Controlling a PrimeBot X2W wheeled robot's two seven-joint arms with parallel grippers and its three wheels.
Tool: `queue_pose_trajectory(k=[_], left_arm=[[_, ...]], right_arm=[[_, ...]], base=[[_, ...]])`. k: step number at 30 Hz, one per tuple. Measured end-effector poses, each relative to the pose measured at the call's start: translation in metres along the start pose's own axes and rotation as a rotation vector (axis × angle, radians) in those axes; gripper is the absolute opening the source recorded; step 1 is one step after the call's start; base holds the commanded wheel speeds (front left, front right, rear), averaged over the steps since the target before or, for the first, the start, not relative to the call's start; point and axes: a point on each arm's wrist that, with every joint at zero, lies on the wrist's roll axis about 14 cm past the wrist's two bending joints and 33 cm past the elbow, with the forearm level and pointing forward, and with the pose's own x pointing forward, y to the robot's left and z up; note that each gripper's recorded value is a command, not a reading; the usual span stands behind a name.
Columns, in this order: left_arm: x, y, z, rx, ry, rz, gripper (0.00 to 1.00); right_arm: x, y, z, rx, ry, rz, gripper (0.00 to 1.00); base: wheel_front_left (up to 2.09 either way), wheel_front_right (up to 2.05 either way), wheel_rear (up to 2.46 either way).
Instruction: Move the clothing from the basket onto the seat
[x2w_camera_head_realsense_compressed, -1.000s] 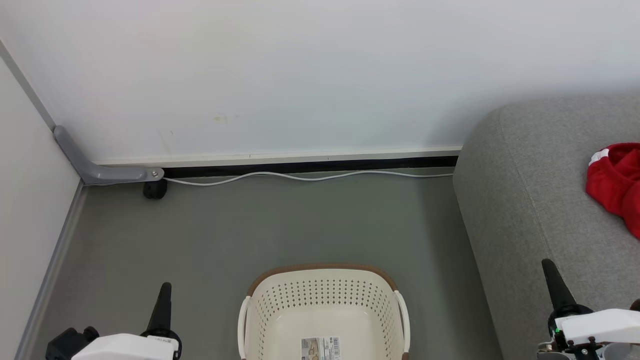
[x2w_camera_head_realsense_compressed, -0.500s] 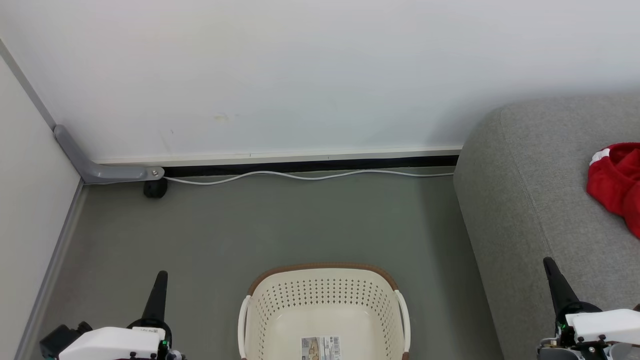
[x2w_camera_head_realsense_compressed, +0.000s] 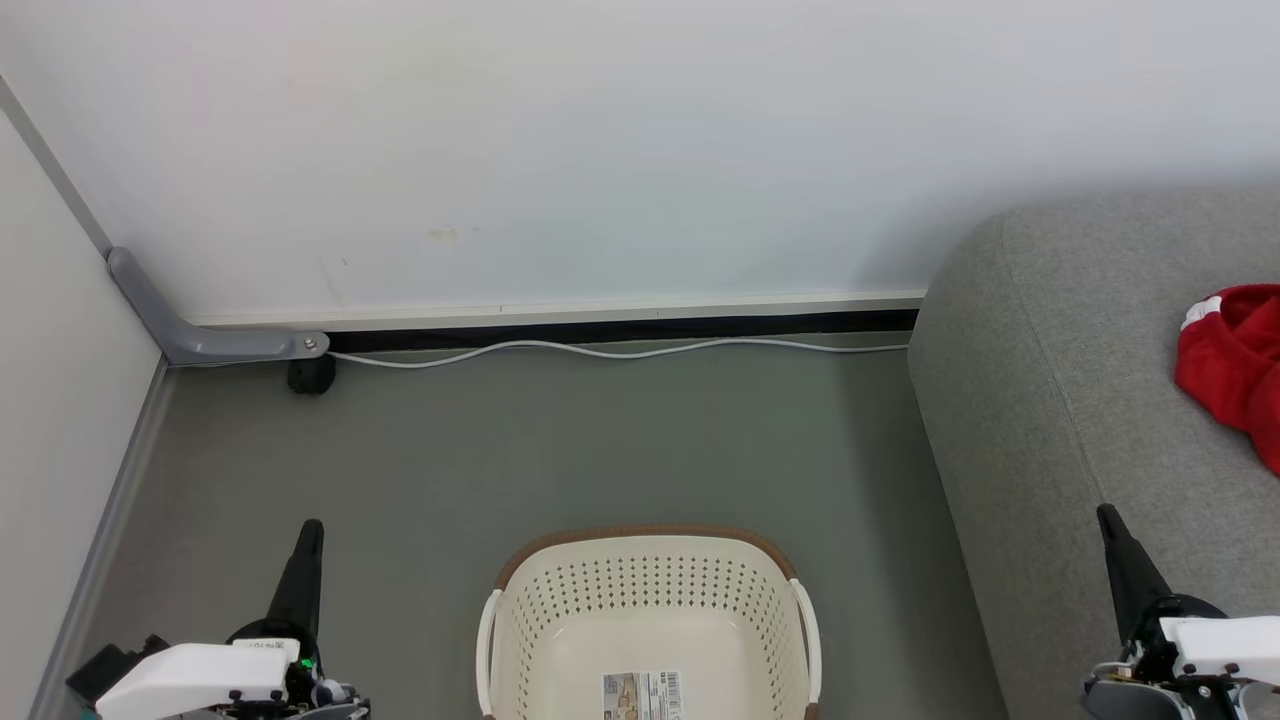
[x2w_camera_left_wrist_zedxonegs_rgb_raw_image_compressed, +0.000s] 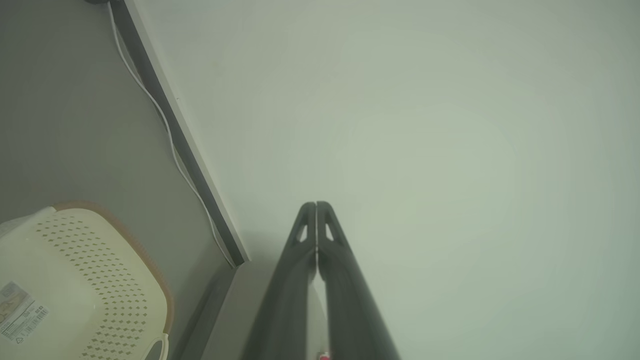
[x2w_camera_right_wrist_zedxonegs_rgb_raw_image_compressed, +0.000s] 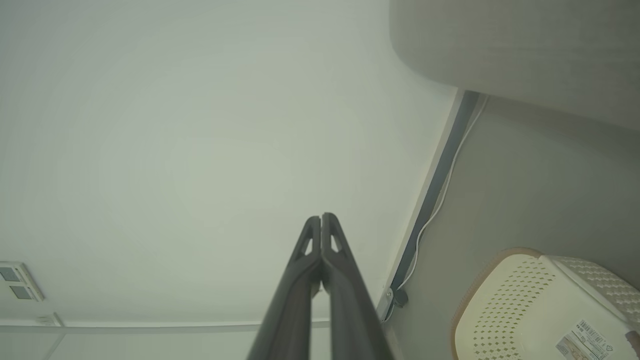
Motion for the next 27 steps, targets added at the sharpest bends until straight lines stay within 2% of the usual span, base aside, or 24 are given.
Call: queue_pose_trajectory(k=[10, 27], left_arm=[[0.0034, -0.011, 0.0044, -0.097, -0.005, -0.047, 0.0], [0.0034, -0.0111, 0.0045, -0.098, -0.005, -0.047, 0.0]], right_arm=[[0.0003, 0.0036, 0.0005, 0.097, -0.001, 0.016, 0.0], [0.0004, 0.0039, 0.001, 0.097, -0.003, 0.018, 0.0]], base=[[0.0, 0.0, 0.0], [0.0, 0.0, 0.0]])
